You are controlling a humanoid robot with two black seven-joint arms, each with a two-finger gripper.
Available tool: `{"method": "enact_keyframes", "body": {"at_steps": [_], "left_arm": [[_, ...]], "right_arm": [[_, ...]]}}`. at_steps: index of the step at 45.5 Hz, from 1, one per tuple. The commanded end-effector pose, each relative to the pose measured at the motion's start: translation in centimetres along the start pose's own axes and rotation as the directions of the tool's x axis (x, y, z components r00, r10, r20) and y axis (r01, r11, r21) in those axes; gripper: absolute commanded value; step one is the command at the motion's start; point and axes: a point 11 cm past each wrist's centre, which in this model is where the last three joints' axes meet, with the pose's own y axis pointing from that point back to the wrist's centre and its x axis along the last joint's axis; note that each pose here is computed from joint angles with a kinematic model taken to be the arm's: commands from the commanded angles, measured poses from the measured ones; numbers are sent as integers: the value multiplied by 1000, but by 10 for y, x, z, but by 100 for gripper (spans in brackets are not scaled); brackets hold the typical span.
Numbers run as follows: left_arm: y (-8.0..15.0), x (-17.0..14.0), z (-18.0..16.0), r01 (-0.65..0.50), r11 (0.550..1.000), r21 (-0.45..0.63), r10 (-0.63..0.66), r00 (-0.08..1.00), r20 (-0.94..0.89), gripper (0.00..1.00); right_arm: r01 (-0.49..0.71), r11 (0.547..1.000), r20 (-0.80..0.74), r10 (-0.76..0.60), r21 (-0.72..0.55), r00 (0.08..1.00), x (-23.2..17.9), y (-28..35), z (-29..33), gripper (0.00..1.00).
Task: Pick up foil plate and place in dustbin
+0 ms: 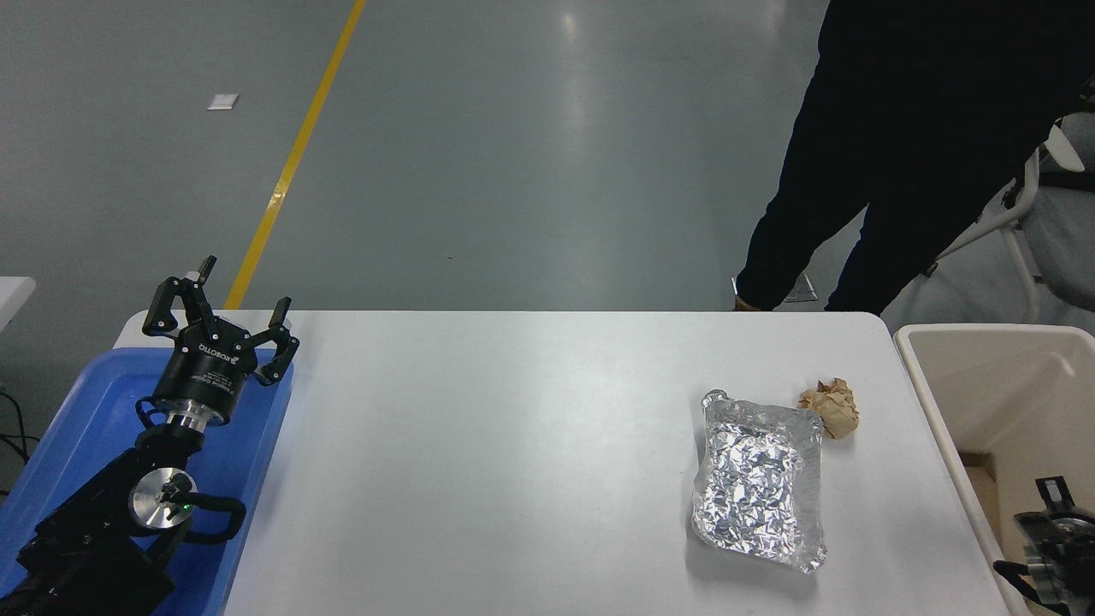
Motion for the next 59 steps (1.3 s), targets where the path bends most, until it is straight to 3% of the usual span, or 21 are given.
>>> {"method": "enact_keyframes", "body": {"at_steps": [1,59], "left_arm": [[0,0,0,0,1000,0,0,1000,0,98],[0,0,0,0,1000,0,0,1000,0,98]], "right_arm": [[-1,1000,1,1,3,1000,0,0,-1,0],[-10,1000,1,10,0,1000,5,-1,0,0]]}}
